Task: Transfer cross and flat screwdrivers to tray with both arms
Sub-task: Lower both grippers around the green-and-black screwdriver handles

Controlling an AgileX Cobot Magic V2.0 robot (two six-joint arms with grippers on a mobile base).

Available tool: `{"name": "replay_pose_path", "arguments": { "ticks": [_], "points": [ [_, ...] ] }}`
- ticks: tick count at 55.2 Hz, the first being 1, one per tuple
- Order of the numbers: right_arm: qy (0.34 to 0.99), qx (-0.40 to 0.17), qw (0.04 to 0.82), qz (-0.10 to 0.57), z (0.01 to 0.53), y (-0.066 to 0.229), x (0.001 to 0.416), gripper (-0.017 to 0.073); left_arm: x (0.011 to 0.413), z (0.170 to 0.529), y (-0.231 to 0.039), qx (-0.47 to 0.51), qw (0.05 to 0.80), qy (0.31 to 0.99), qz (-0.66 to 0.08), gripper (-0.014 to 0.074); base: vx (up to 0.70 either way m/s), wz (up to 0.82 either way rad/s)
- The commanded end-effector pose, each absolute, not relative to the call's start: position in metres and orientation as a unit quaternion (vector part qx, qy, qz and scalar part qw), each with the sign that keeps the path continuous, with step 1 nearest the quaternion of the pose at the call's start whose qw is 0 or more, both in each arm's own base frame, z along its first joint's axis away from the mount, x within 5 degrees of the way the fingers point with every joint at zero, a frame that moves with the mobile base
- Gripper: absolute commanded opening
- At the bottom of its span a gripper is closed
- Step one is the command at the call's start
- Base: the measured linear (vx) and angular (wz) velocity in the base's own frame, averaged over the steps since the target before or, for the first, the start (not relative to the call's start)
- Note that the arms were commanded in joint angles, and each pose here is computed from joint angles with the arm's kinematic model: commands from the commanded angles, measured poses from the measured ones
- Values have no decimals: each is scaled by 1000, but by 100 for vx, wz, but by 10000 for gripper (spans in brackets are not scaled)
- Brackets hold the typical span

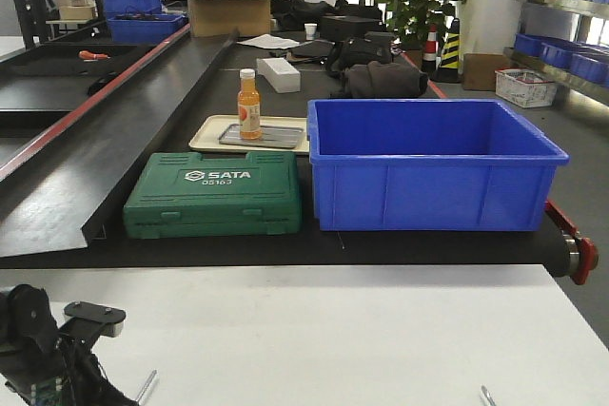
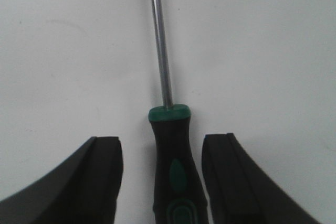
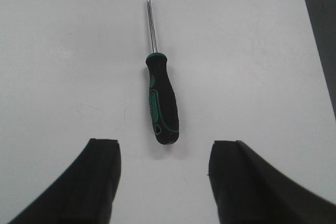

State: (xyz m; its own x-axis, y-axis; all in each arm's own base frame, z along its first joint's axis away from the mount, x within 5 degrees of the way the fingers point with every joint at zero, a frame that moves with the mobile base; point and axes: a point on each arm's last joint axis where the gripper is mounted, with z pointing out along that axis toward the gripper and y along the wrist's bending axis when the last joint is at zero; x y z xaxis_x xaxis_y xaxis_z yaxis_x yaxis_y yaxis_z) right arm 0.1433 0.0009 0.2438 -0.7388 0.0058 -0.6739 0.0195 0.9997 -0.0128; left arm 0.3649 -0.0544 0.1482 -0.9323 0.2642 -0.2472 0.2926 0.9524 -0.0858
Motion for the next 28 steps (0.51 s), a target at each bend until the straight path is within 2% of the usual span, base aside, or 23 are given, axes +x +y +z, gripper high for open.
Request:
{"name": "replay_pose_path", "arguments": {
  "ticks": [1,17,28],
  "points": [
    [913,0,407,-16,259,0,151,465,374,161,-58,139,155,976,-65,472,0,0],
    [905,-22,423,-42,262,-3,153,463,377,136,-58,140,130,979,-65,472,0,0],
    [916,4,401,-30,258,-3,157,448,378,130,-58,136,125,980,-67,472,0,0]
  ]
}}
